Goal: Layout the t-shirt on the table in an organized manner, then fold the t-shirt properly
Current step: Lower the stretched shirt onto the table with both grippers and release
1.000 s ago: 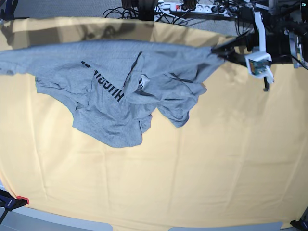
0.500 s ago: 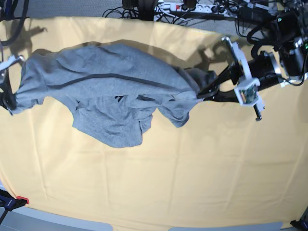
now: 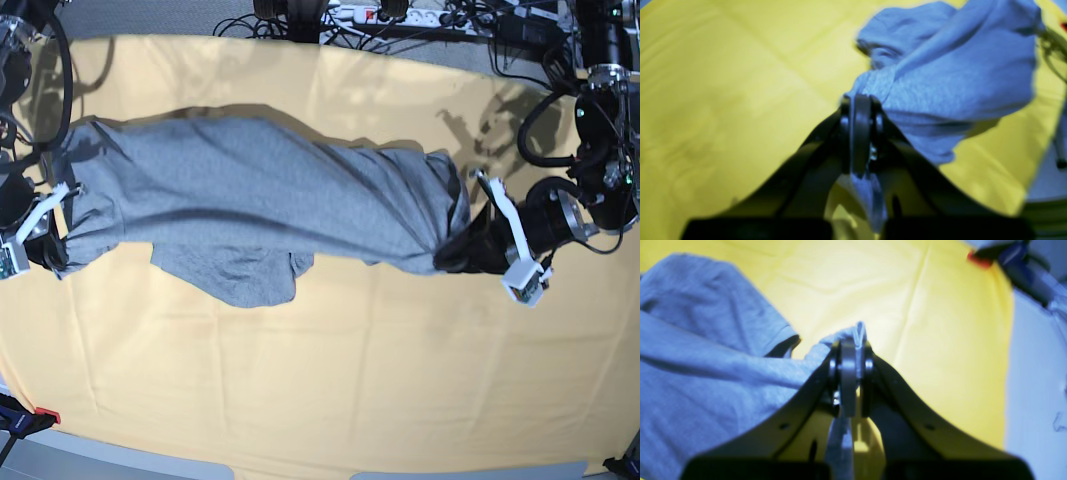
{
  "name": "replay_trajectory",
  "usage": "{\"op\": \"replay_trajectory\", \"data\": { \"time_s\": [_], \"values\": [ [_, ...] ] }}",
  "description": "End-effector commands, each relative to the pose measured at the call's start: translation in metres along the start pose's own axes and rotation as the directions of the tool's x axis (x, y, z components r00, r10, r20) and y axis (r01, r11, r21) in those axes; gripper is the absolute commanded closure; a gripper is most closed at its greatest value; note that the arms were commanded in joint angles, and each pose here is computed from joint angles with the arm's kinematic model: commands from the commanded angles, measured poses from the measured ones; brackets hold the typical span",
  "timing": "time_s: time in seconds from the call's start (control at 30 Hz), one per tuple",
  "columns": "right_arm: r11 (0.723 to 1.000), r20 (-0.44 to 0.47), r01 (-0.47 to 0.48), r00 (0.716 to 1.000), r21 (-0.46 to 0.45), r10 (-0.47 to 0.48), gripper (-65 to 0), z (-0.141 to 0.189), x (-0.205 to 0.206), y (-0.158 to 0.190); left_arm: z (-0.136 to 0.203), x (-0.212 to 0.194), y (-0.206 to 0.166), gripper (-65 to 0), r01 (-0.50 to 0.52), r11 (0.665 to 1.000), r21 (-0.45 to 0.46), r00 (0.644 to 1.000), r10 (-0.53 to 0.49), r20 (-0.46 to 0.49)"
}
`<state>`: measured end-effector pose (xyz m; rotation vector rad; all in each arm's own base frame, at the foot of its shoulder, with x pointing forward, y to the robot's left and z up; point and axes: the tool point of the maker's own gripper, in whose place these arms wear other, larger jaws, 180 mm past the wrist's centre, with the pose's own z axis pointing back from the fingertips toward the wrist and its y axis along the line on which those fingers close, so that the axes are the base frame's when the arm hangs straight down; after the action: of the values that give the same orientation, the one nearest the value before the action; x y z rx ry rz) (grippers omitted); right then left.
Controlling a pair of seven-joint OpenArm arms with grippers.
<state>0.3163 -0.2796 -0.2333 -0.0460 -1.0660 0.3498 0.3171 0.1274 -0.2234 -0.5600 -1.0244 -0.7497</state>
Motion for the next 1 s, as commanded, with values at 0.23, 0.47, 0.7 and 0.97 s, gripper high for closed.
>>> {"op": "replay_trajectory", "data": {
  "time_s": [0.23,0.47,0.7,0.97],
  "values": [
    [0.995,0.076,0.101,0.992,-0.009,-0.100,0.0,-0.027,0.024,-0.035,0.007,0.036,0.036,0.0,0.008,0.995,0.104,0.996,-0.017,0.083],
    [0.997,0.115,0.004,0.993,0.082,-0.014,0.0,-0.062,0.068,-0.016,0.005,0.074,0.030,0.0,0.170,0.984,0.060,0.976,-0.177,0.128],
    [0.992,0.178,-0.022,0.983,-0.124,0.044,0.0,-0.075,0.139,-0.057,0.003,0.145,0.093,0.0,0.220,0.924,0.313,0.950,-0.276,0.148],
    [0.987,0.208,0.049,0.978,-0.154,-0.016,-40.6,-0.082,0.166,-0.083,-0.022,0.165,0.149,-47.0,-0.013,0.942,0.335,0.980,-0.054,0.192]
  ]
}}
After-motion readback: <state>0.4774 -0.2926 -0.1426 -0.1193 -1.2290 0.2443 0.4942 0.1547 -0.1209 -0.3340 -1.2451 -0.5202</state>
